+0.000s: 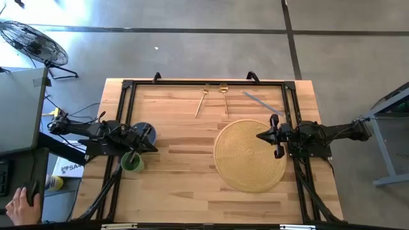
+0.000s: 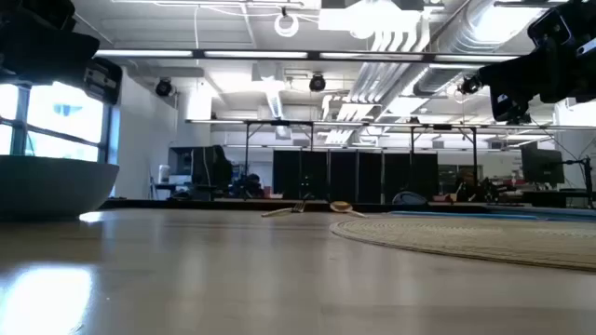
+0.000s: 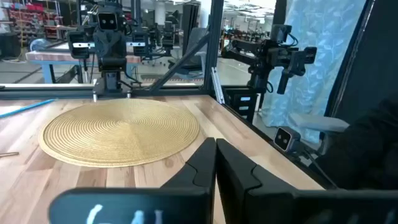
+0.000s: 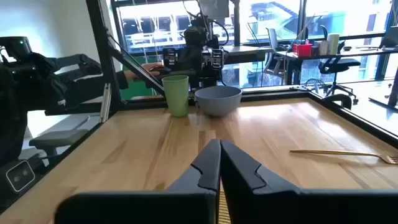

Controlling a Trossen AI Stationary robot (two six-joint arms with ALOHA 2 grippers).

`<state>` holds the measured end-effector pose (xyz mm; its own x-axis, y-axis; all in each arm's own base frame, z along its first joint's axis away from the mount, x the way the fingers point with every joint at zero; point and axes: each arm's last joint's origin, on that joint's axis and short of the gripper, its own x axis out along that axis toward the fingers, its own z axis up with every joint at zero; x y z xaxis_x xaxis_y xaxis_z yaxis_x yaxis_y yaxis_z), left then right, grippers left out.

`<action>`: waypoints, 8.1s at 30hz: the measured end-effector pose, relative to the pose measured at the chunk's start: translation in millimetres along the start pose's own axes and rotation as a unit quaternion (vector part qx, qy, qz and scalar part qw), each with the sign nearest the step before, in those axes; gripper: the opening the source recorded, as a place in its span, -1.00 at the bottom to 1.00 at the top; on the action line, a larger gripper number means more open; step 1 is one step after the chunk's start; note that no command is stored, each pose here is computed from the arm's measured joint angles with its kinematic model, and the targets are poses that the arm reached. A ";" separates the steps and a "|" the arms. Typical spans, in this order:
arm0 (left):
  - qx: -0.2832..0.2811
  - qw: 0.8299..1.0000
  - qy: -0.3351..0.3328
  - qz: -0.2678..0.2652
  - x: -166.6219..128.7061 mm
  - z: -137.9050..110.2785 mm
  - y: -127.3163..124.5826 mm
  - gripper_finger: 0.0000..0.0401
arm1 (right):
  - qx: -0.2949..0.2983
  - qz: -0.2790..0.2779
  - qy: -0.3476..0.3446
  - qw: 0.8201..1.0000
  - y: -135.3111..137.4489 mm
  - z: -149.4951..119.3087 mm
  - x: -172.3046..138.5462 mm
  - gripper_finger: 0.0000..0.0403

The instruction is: Pick & Place Utensil

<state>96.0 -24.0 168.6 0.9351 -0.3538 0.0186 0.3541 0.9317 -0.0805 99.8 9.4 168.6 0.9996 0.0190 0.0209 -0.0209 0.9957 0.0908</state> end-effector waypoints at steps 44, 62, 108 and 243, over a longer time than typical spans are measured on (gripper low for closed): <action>0.000 1.000 0.000 0.000 0.0 0.0 0.0 -0.95 | 0.000 0.000 0.000 1.000 0.0 0.0 0.0 -0.98; 0.055 0.993 -0.034 0.095 -1.1 8.3 4.8 -0.95 | 0.000 0.000 0.000 1.000 0.0 0.0 0.0 -0.99; 0.089 0.844 0.111 0.518 49.3 107.9 27.7 -0.95 | 0.000 0.000 0.000 1.000 0.0 -0.1 0.0 -0.98; -0.290 0.590 0.660 0.363 19.9 44.1 140.3 -0.59 | 0.000 0.000 0.000 1.000 0.0 -0.1 0.0 -0.98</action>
<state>164.7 103.3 201.6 -0.1215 0.0097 -0.9925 -0.5555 0.8280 0.0761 99.8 9.4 168.5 0.9996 0.0191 0.0207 -0.0209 0.9957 0.0907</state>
